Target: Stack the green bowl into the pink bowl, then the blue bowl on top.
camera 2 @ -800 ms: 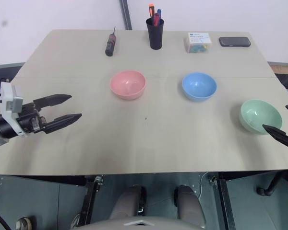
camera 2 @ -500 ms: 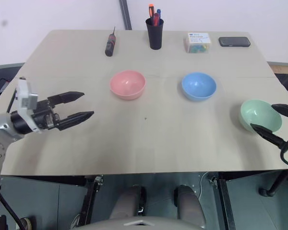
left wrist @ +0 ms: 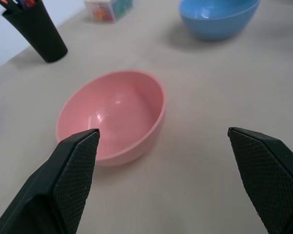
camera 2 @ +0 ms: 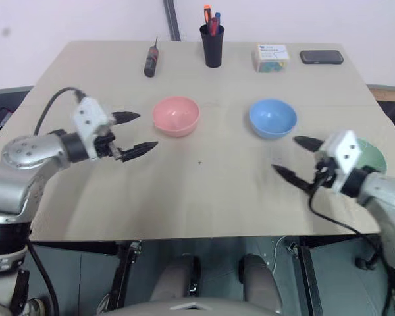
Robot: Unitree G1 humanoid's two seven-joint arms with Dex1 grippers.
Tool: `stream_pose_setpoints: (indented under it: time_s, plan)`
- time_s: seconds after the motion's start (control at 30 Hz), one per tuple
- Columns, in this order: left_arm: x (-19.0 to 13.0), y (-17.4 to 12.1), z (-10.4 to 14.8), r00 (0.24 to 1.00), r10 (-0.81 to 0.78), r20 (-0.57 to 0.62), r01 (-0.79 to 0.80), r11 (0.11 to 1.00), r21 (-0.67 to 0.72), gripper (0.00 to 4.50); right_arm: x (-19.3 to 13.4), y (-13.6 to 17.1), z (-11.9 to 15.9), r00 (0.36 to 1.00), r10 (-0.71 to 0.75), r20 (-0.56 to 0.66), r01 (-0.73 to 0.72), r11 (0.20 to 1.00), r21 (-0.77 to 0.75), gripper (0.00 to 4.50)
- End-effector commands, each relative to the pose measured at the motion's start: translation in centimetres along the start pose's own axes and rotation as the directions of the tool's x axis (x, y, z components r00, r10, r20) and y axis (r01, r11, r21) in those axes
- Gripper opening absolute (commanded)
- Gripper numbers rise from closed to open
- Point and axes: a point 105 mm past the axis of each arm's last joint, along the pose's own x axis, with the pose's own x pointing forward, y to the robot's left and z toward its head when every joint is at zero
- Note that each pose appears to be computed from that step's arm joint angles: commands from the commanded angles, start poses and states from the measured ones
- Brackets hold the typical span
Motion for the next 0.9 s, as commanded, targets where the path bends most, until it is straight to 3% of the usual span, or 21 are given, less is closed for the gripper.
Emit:
stream_pose_setpoints:
  time_s: [0.03,0.2,0.53,0.73,0.9]
  plan:
    - [1.5,1.2,-0.1,0.996,0.024,-0.091,-0.012,0.992,0.125,4.45,1.3,1.2,1.1,0.999,0.034,0.039,-0.032,0.997,-0.068,4.5]
    - [5.5,0.6,1.1,0.985,-0.066,-0.157,0.111,0.948,0.3,4.45,2.2,1.8,1.4,0.997,0.029,0.078,-0.023,0.997,-0.075,4.5]
    - [8.4,-0.2,1.9,0.971,-0.172,-0.166,0.226,0.888,0.401,0.25,2.0,2.1,1.6,0.997,-0.003,0.079,0.011,0.995,-0.098,4.5]
    - [8.1,-1.4,3.2,0.955,-0.279,-0.099,0.295,0.869,0.397,0.1,1.7,2.2,1.5,0.997,-0.032,0.073,0.039,0.994,-0.098,4.5]
    - [5.3,-5.4,6.5,0.84,-0.542,0.027,0.479,0.764,0.431,0.1,0.3,1.9,0.9,0.994,-0.092,0.05,0.096,0.991,-0.089,4.5]
